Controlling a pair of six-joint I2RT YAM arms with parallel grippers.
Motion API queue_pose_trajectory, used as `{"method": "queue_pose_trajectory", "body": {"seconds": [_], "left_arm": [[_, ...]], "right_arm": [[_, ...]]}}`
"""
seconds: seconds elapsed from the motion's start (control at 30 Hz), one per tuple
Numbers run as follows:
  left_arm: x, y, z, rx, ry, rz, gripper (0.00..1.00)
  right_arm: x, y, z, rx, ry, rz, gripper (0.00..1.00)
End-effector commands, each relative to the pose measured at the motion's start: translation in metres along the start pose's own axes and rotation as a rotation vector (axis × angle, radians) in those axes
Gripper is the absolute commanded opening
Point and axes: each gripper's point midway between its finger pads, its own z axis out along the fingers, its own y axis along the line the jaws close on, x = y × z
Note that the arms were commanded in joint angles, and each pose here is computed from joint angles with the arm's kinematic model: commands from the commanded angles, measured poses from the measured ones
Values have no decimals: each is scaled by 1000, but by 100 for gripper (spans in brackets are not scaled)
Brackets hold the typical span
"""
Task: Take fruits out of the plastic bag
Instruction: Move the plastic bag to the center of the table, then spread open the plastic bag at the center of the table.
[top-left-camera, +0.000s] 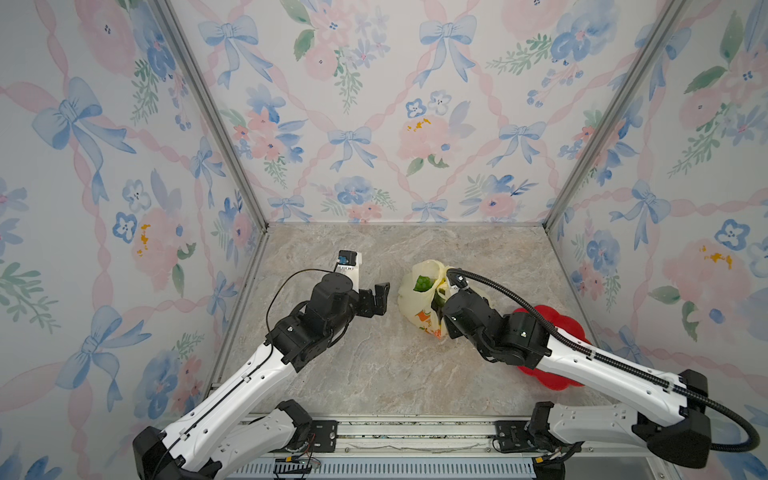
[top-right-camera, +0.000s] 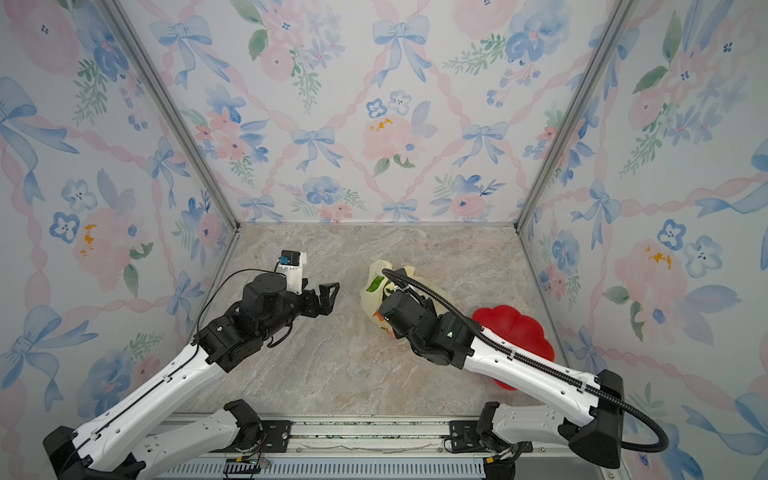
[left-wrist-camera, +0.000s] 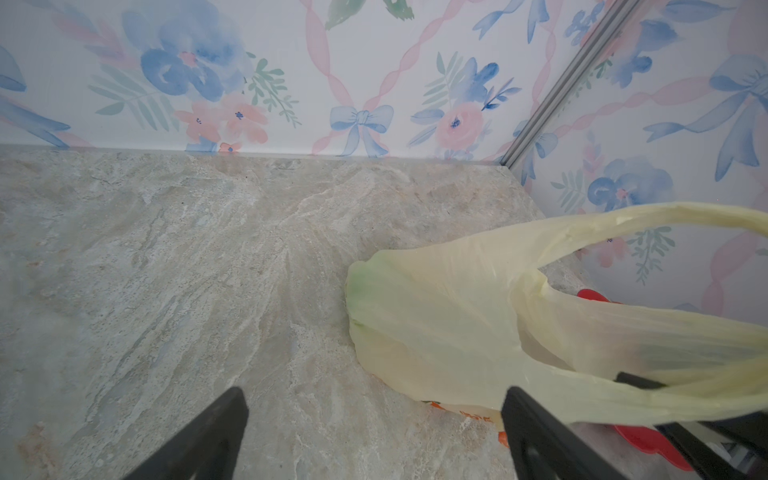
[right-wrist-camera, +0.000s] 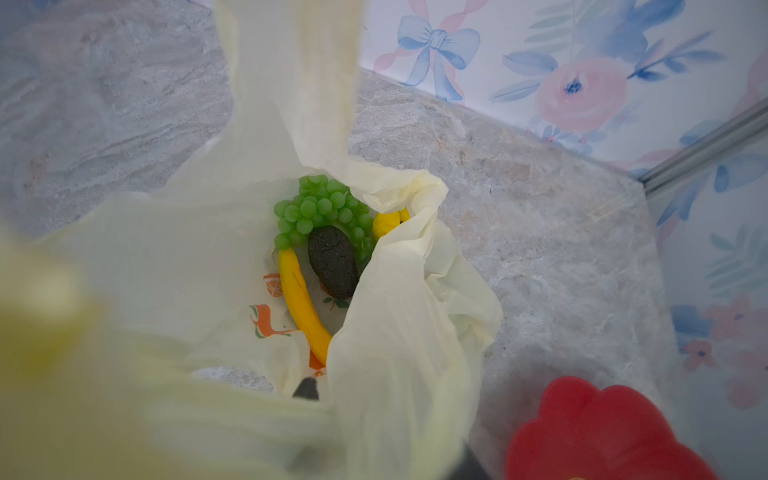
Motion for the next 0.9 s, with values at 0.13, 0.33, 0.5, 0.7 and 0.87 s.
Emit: {"method": "queue_pose_trajectory", "body": {"seconds": [0.13, 0.33, 0.5, 0.7, 0.87], "left_arm": [[-1, -90, -5, 97, 46, 240, 98], [3, -109, 26, 5, 69, 294, 98], [9, -86, 55, -133, 99, 252, 90], [25, -37, 88, -215, 181, 104, 55], [37, -13, 109, -187, 255, -32, 26]], "right_arm": [[3, -30, -8, -57, -93, 239, 12], [12, -38, -7, -80, -101, 296, 9], [19, -45, -3, -57, -78, 297, 6], [26, -61, 2, -48, -51, 345, 4], [35, -81, 12, -36, -31, 447, 2]]}}
